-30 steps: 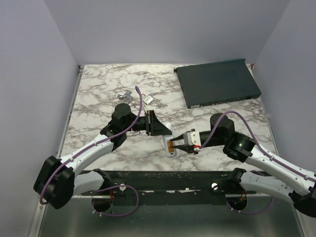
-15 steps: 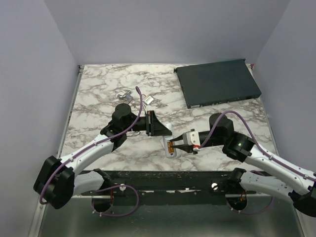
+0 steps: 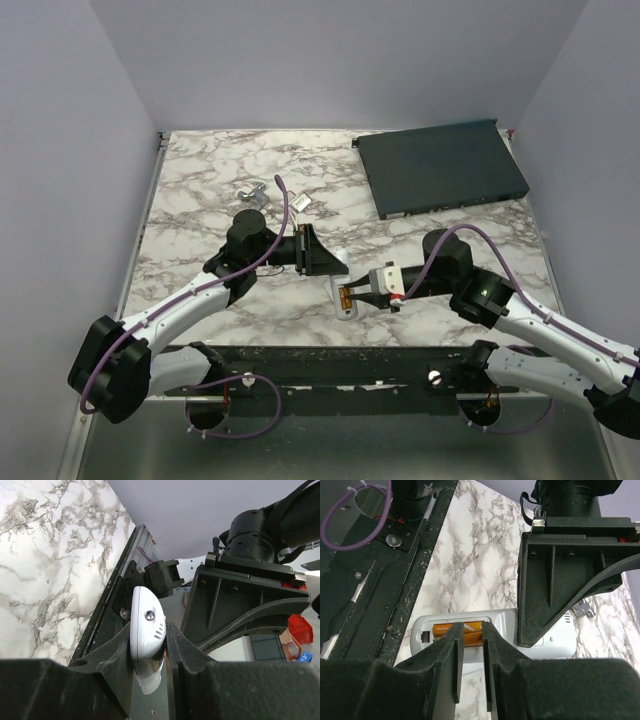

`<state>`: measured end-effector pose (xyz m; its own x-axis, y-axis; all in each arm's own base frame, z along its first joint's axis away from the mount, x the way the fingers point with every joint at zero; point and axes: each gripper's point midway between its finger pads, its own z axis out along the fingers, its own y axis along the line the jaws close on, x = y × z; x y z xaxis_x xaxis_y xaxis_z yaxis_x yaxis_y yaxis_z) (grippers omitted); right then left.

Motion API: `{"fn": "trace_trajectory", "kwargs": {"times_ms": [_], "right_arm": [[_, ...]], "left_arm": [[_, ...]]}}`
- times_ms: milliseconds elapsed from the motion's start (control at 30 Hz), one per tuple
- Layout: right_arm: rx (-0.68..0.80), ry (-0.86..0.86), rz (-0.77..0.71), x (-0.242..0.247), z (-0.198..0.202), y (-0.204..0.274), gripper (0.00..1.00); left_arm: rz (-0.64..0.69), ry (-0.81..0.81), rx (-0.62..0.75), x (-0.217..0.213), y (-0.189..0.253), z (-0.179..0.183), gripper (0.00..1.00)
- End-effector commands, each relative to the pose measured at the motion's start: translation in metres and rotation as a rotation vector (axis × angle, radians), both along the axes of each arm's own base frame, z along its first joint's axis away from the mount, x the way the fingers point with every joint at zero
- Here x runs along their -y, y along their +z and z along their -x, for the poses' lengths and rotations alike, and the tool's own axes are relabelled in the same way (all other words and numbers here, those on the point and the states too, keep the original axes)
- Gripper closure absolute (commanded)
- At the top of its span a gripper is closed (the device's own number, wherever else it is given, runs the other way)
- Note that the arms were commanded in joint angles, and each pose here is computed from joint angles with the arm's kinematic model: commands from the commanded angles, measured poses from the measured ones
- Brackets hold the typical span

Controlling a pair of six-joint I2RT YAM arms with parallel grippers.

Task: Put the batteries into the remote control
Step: Load the battery into the remote control.

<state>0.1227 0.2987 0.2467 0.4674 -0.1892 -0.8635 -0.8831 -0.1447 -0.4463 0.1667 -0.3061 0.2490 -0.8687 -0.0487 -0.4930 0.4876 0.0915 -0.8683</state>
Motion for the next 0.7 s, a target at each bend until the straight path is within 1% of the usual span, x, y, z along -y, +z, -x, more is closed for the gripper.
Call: {"fn": "trace_trajectory", "kwargs": {"times_ms": [0,467,667], "right_arm": [[-0.031,0.013,0.033,0.001,0.003,-0.012,0.73],[-0.065,0.03,0.085,0.003,0.007,-0.021,0.81],[-0.065,0.031,0.091,0.004,0.007,-0.022,0.82]], "left_arm": [[0.043,-0.028,0.074,0.002,0.022,0.003,1.0],[0.054,-0.024,0.09,0.003,0.029,0.001,1.0],[0.058,-0.025,0.096,0.004,0.032,0.0,1.0]]}}
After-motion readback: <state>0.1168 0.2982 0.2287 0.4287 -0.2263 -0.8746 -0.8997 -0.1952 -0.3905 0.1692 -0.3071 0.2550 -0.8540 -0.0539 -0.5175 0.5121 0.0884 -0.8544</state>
